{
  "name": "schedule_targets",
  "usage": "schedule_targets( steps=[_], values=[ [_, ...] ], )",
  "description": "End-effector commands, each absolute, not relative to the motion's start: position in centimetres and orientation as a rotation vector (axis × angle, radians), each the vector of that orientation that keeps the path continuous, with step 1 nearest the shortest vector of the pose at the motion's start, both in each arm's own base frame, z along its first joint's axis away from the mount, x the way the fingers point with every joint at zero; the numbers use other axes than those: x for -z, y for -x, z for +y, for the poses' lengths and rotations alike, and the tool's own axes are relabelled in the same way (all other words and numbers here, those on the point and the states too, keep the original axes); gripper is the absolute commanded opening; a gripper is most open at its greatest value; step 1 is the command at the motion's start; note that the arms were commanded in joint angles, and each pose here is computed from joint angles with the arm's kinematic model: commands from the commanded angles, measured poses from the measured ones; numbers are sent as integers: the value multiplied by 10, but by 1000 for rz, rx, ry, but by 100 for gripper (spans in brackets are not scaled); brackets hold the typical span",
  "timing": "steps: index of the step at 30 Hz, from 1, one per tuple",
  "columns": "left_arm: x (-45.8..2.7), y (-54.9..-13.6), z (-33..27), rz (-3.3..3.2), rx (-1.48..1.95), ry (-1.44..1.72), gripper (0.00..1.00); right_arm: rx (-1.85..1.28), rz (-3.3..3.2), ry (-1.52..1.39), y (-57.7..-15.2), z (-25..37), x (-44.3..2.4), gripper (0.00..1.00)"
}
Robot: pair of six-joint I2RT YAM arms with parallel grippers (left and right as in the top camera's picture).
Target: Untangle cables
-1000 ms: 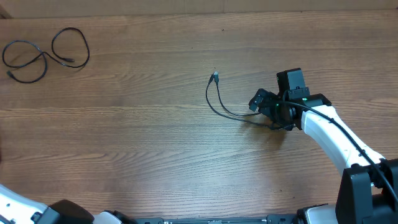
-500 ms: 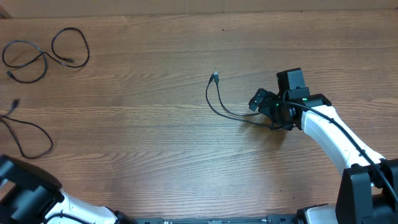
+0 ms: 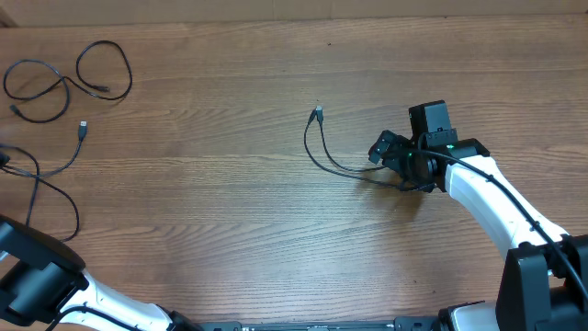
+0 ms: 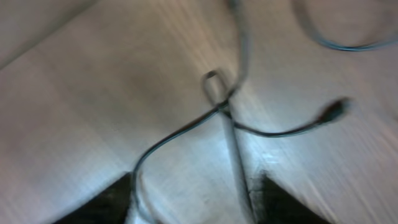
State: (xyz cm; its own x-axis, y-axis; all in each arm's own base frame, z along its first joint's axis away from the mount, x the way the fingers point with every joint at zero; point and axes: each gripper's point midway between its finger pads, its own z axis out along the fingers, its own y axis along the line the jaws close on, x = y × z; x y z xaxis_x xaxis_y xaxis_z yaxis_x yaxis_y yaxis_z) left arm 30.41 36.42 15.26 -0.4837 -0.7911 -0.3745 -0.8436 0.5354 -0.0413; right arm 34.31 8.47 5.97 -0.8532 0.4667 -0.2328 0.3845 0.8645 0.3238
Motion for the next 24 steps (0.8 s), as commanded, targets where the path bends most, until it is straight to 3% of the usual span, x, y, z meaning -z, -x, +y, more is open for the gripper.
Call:
schedule_targets(
  steps=[1, 5, 8, 13, 18, 24],
  values=[
    [-174, -259, 386, 2235, -526, 1673, 100, -368, 2732, -617, -343, 84, -59, 100],
    [-203, -222, 396, 2057, -802, 1823, 100, -368, 2732, -617, -343, 84, -59, 100],
    [-211, -228, 391, 2046, -732, 1802, 100, -368, 2732, -617, -343, 84, -59, 100],
    [-212, -287, 356, 2097, -212, 1646, 100, -368, 2732, -617, -343, 84, -59, 100],
    [-235, -368, 284, 2199, 352, 1162, 100, -366, 2735, -617, -342, 84, -59, 100],
    [-230, -412, 200, 2365, 425, 920, 100, -371, 2728, -616, -344, 85, -60, 100]
  ],
)
